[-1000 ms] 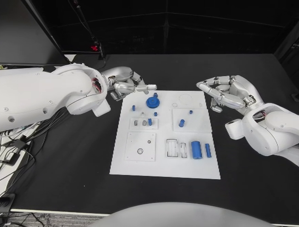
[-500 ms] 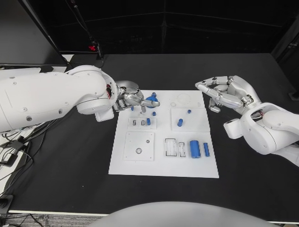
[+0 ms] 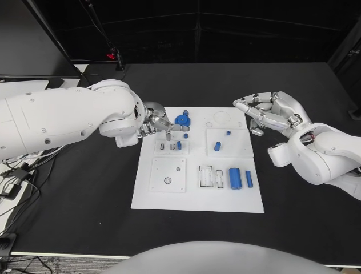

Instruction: Assemble the parts on the task board

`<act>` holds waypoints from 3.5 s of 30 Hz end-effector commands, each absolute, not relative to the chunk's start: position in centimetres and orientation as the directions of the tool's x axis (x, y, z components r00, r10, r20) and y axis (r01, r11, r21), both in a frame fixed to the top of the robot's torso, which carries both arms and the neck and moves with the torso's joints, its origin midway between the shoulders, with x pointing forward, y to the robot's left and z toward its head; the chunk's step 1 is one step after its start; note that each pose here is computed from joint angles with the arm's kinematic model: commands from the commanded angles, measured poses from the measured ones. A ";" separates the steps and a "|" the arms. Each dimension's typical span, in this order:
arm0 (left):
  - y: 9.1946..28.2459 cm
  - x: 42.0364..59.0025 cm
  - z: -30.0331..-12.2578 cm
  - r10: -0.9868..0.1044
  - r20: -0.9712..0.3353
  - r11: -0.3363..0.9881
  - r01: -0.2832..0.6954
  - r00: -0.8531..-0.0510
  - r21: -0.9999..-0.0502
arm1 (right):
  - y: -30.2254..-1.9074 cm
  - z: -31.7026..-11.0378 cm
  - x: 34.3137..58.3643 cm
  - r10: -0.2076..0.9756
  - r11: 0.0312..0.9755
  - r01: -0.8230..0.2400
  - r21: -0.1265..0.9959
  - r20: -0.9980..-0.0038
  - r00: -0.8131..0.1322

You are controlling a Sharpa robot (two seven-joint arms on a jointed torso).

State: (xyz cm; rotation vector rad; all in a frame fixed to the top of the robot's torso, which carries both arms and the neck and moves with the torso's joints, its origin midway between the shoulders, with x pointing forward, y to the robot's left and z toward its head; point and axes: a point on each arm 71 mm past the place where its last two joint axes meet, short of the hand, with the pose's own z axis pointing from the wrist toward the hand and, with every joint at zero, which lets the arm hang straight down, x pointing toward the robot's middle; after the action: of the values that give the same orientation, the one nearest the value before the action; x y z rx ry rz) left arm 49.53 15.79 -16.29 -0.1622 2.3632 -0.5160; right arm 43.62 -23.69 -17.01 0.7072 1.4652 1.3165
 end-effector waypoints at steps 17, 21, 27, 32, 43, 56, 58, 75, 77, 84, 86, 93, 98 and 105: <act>14.8 49.8 -18.6 -0.244 -0.596 0.934 -0.020 -0.765 -0.357 | -23.5 -17.2 43.7 0.897 0.234 -0.176 0.956 -0.282 -0.339; 14.5 49.9 -18.7 -0.233 -0.592 0.935 -0.011 -0.772 -0.354 | -23.5 -17.2 43.7 0.898 0.234 -0.175 0.956 -0.282 -0.339; 14.1 50.1 -18.9 -0.221 -0.586 0.937 -0.004 -0.779 -0.349 | -23.5 -17.3 43.7 0.897 0.235 -0.169 0.957 -0.281 -0.341; 13.8 50.1 -19.0 -0.210 -0.581 0.939 0.004 -0.787 -0.345 | -23.5 -17.3 43.7 0.897 0.237 -0.166 0.957 -0.281 -0.342; 13.4 50.1 -19.5 -0.182 -0.563 0.943 0.018 -0.806 -0.332 | -23.5 -17.3 43.6 0.897 0.239 -0.158 0.958 -0.280 -0.343; 13.2 50.2 -20.1 -0.183 -0.555 0.943 0.015 -0.811 -0.333 | -23.5 -17.4 43.6 0.897 0.242 -0.151 0.959 -0.280 -0.343; 13.2 50.2 -20.1 -0.186 -0.556 0.942 0.014 -0.810 -0.334 | -23.5 -17.4 43.6 0.897 0.242 -0.150 0.959 -0.280 -0.343; 13.1 50.6 -20.2 -0.208 -0.569 0.937 0.006 -0.796 -0.350 | -23.5 -17.5 43.7 0.896 0.247 -0.138 0.959 -0.280 -0.344; 13.1 50.6 -20.2 -0.207 -0.568 0.936 0.008 -0.796 -0.352 | -23.5 -17.5 43.7 0.896 0.247 -0.137 0.959 -0.280 -0.345; 12.8 50.6 -20.2 -0.204 -0.568 0.934 0.014 -0.797 -0.356 | -23.4 -17.6 43.7 0.896 0.248 -0.133 0.960 -0.279 -0.346; 12.8 50.6 -20.2 -0.204 -0.567 0.934 0.016 -0.798 -0.357 | -23.4 -17.6 43.7 0.895 0.248 -0.132 0.960 -0.279 -0.347; 12.9 50.6 -20.3 -0.204 -0.566 0.935 0.013 -0.799 -0.354 | -23.4 -17.6 43.7 0.895 0.249 -0.129 0.960 -0.279 -0.348; 12.9 50.7 -20.3 -0.201 -0.565 0.935 0.014 -0.800 -0.354 | -23.4 -17.6 43.7 0.895 0.249 -0.128 0.960 -0.278 -0.349; 12.9 50.8 -20.3 -0.202 -0.565 0.934 0.016 -0.800 -0.356 | -23.3 -17.7 43.7 0.894 0.250 -0.123 0.960 -0.278 -0.351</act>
State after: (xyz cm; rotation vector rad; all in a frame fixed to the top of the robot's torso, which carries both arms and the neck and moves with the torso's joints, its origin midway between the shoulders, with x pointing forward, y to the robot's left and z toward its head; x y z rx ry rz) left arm 50.72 13.01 -20.39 -0.1431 2.4636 -0.4449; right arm 43.75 -23.47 -17.72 0.7499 1.5260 1.2829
